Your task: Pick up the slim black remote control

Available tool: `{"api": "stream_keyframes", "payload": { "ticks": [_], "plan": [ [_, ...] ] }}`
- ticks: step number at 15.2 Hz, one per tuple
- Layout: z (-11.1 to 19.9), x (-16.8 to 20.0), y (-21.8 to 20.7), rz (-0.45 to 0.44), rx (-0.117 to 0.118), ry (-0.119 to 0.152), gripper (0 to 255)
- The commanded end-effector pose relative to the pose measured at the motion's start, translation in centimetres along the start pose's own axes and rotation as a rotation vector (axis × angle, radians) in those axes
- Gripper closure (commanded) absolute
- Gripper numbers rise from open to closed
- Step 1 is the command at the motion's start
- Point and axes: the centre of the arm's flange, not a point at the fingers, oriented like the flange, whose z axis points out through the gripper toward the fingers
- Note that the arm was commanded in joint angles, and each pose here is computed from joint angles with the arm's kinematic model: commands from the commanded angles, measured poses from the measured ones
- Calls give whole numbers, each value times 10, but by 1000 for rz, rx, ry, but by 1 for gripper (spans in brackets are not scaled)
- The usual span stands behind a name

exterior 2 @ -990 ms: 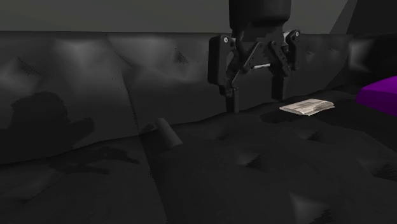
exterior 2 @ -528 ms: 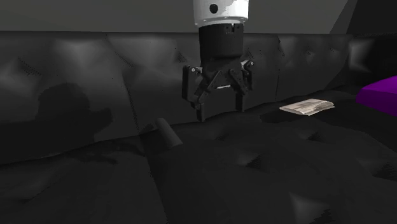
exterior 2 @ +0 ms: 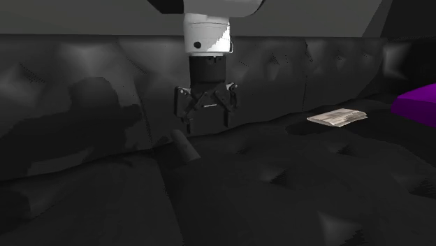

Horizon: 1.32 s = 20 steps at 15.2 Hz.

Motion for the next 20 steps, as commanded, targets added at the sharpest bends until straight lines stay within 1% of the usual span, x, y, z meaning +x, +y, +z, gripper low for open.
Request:
{"api": "stream_keyframes", "payload": {
  "ticks": [1, 9, 10, 17, 19, 20],
  "plan": [
    [10, 21, -5, -2, 11, 7, 0],
    [47, 113, -23, -10, 53, 38, 0],
    [48, 115, -24, -10, 54, 38, 0],
    [88, 118, -23, -10, 54, 38, 0],
    [88, 118, -23, -10, 54, 38, 0],
    [88, 118, -22, -10, 54, 38, 255]
  ]
}}
